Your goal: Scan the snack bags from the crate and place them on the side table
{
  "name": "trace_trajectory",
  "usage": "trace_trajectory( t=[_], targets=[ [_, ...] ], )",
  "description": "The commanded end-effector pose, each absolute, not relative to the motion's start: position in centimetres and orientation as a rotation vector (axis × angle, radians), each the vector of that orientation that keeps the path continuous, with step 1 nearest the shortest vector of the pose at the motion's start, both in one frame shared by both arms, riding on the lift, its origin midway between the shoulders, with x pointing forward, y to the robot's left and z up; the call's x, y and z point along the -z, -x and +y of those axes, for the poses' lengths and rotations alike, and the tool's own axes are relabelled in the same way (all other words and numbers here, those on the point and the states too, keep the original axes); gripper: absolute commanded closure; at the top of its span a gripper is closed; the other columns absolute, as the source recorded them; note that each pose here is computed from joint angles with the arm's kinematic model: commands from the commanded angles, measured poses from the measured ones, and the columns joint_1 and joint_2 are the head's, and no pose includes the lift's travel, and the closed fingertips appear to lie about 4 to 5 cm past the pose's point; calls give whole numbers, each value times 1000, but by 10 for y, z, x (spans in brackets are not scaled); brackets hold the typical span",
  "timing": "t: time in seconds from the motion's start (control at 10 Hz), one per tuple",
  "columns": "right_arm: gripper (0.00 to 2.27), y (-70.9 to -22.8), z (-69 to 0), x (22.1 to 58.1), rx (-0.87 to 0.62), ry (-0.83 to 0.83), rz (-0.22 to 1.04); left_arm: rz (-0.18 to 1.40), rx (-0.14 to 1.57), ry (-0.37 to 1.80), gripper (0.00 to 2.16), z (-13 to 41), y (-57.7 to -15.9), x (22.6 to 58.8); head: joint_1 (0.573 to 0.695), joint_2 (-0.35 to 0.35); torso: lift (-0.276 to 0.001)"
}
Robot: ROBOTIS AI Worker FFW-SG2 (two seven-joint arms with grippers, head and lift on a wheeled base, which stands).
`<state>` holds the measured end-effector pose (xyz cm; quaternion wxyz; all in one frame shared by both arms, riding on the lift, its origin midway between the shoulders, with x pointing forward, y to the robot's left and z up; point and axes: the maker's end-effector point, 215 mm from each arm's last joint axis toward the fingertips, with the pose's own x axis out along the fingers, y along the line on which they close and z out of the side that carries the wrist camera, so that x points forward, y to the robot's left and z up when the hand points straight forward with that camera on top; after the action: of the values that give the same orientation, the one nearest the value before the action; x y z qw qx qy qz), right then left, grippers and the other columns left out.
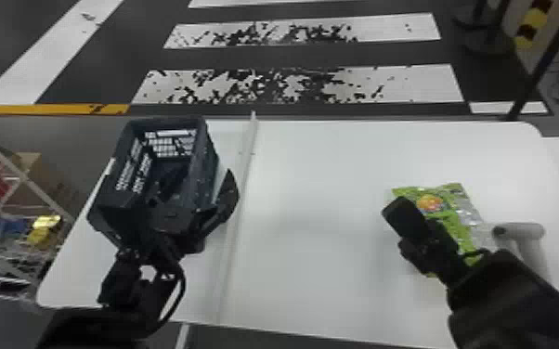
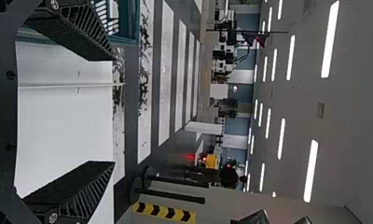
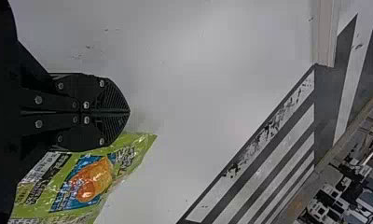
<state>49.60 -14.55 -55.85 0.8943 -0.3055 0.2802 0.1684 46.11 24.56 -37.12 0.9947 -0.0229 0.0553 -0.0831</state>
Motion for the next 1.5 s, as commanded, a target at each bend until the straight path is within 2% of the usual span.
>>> trace_trajectory(
  t=[0.0,0.3,0.9,1.1,1.2,1.3,1.4],
  targets=[
    [2263,-497,-143,557,-340,623,580,112,169,45,80,245,-460,372,695,118,-50],
    [2263,-503,-142,551,-306,599,565,112,184,48,80,241,-462,370,695,116,-50],
    [2263,-514,-157,552,-236,651,555,111,188,45,83,246,-461,369,695,99,-50],
    [2260,-503,-145,506,-224,571,470,115,188,49,83,245,-461,372,695,104,-50],
    [2064,-503,-154,474,-189,504,428,114,188,48,83,245,-461,371,695,112,-50],
    [1524,-499,-186,459,-126,434,464,114,188,47,83,245,-461,371,695,113,-50],
    [653,-496,-218,446,-67,410,474,110,186,48,83,246,-462,370,695,103,-50]
  ],
)
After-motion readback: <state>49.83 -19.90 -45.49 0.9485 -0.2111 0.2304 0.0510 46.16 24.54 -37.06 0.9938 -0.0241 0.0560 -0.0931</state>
